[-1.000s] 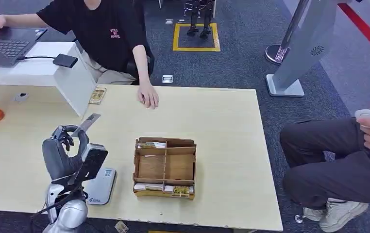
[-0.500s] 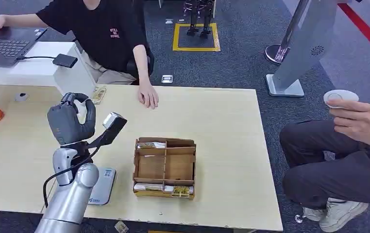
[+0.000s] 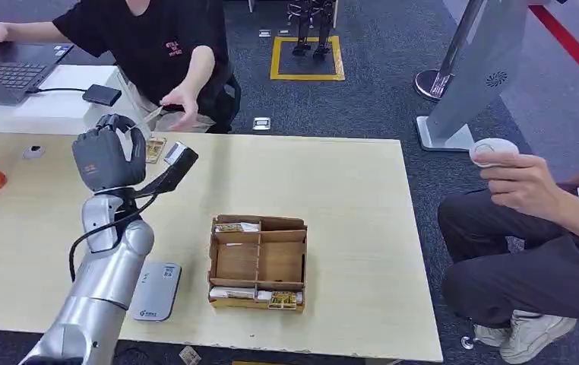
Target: Pass the card to the sensor for recognition and then transmit it.
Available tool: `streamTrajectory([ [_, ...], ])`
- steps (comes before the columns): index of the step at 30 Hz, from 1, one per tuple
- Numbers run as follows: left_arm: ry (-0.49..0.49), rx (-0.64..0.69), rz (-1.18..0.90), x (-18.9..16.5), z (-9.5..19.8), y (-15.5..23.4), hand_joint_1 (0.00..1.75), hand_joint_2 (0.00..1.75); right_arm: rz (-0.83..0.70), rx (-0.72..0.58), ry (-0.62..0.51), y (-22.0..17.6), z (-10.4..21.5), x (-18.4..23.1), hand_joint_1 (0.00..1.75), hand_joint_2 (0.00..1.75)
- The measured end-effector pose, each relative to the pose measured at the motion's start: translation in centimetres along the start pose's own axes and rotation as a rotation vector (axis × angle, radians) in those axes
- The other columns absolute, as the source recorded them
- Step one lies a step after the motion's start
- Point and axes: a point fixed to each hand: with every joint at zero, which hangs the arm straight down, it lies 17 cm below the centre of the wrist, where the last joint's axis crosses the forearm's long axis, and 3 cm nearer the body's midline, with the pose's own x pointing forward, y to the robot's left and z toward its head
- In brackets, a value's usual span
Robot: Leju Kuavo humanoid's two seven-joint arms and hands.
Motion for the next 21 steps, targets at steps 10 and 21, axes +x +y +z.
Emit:
streamTrajectory([
  [10, 0.019, -0.045, -0.076, -1.7, -0.8, -1.2, 1.75, 1.75, 0.026, 0.005, 0.001, -0.1, -0.1, 0.3, 0.00, 0.00],
  [21, 0.007, -0.067, -0.035, -1.7, -0.1, -2.0, 0.00, 1.75, 0.029, 0.004, 0.004, -0.2, -0.1, 0.2, 0.00, 0.00],
])
